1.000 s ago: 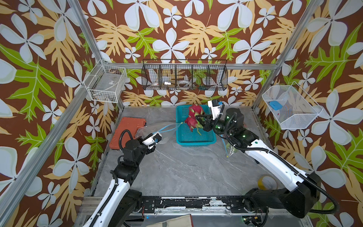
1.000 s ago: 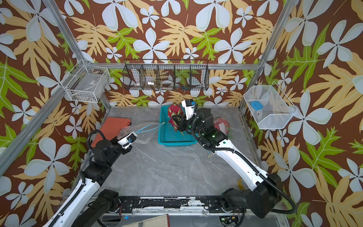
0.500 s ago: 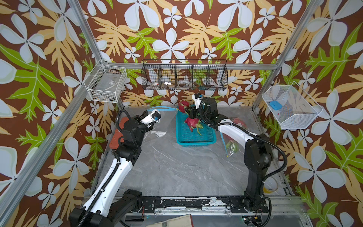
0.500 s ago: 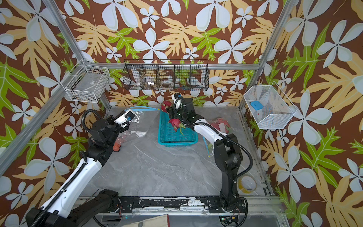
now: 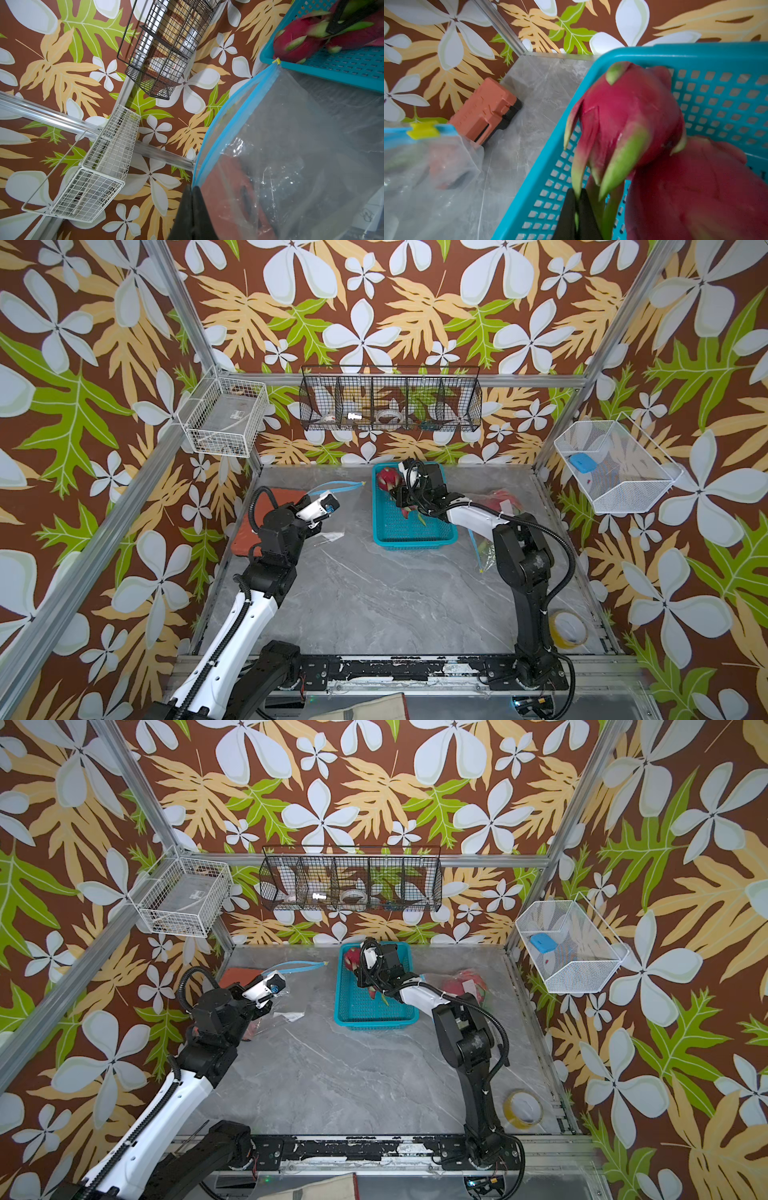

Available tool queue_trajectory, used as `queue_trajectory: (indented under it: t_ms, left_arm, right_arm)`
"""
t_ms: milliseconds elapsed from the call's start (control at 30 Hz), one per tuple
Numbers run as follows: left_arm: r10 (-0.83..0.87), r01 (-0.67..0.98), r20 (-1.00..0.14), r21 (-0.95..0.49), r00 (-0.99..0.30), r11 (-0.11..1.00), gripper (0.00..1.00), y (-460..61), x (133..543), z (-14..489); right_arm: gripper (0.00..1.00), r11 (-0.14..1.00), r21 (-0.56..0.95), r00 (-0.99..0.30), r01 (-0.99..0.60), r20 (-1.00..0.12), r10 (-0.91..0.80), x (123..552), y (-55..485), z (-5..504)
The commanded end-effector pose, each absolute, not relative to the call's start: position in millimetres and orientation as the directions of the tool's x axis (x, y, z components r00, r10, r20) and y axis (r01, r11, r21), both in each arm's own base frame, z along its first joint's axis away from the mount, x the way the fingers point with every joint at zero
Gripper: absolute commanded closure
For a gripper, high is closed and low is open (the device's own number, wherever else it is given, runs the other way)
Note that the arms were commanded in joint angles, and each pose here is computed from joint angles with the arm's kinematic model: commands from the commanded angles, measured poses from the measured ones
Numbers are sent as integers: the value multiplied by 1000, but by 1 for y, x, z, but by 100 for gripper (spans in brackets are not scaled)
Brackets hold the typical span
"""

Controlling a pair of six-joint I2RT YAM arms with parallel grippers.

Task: Open the zip-top bag and take out the dragon fruit
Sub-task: Place the dragon fruit in the basket, then place the zipper food storage bag at the center of the board.

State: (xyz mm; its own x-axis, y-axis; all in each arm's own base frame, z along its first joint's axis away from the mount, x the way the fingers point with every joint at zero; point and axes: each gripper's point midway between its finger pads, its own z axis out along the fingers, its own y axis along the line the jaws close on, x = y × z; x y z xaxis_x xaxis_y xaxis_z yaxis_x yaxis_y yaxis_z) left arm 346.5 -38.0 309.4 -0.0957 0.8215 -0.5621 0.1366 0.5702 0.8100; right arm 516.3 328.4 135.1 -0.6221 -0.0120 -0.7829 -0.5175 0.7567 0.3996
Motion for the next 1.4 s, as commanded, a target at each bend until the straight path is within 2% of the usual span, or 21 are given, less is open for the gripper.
queue_trajectory:
  t_ms: [0, 100, 233, 400, 433, 467, 533, 567, 600, 667, 733, 900, 1100, 1367]
  left_arm:
    - [789, 126, -601, 779, -129, 614, 100, -34, 349, 314]
    - [765, 139, -622, 754, -166, 642, 100, -33, 354, 312]
    - [729, 146, -652, 716, -208, 682, 100, -32, 360, 310]
    - [670, 126, -705, 662, -232, 739, 100, -33, 370, 321]
    - [665, 119, -709, 658, -234, 744, 95, -32, 372, 324]
    - [664, 114, -710, 658, -236, 744, 84, -32, 374, 325]
    - [657, 107, -715, 654, -238, 749, 39, -32, 379, 327]
    - [652, 103, -720, 649, -237, 754, 24, -32, 381, 328]
    - [646, 104, -726, 642, -234, 759, 16, -34, 383, 331]
    - [636, 151, -734, 619, -236, 770, 8, -42, 388, 337]
    - [613, 209, -750, 576, -250, 790, 7, -52, 394, 346]
    - [592, 414, -736, 452, -328, 790, 8, -82, 402, 349]
    - [605, 572, -672, 317, -428, 757, 8, -100, 388, 317]
    - [610, 656, -589, 171, -530, 735, 10, -102, 335, 254]
  right_arm:
    - [78, 824, 316, -616, -470, -786, -50, 522, 313, 119]
    - [58, 849, 267, -613, -455, -786, -82, 520, 305, 114]
    - [41, 851, 235, -560, -470, -824, -82, 515, 300, 146]
    - [37, 839, 210, -454, -502, -890, -48, 490, 291, 219]
    - [36, 839, 208, -430, -503, -902, -34, 481, 285, 235]
    - [35, 839, 206, -413, -503, -910, -24, 473, 280, 247]
    - [29, 858, 184, -372, -480, -928, -9, 454, 262, 273]
    - [24, 874, 169, -357, -455, -934, -6, 446, 251, 282]
    - [19, 896, 145, -348, -419, -937, -12, 439, 237, 287]
    - [13, 939, 77, -337, -336, -940, -43, 426, 208, 293]
    - [0, 975, 1, -358, -222, -930, -81, 415, 177, 291]
    - [0, 992, -126, -483, -19, -867, -119, 380, 117, 263]
    - [13, 981, -179, -589, 72, -801, -103, 349, 85, 206]
    - [21, 965, -246, -670, 86, -732, -127, 355, 82, 155]
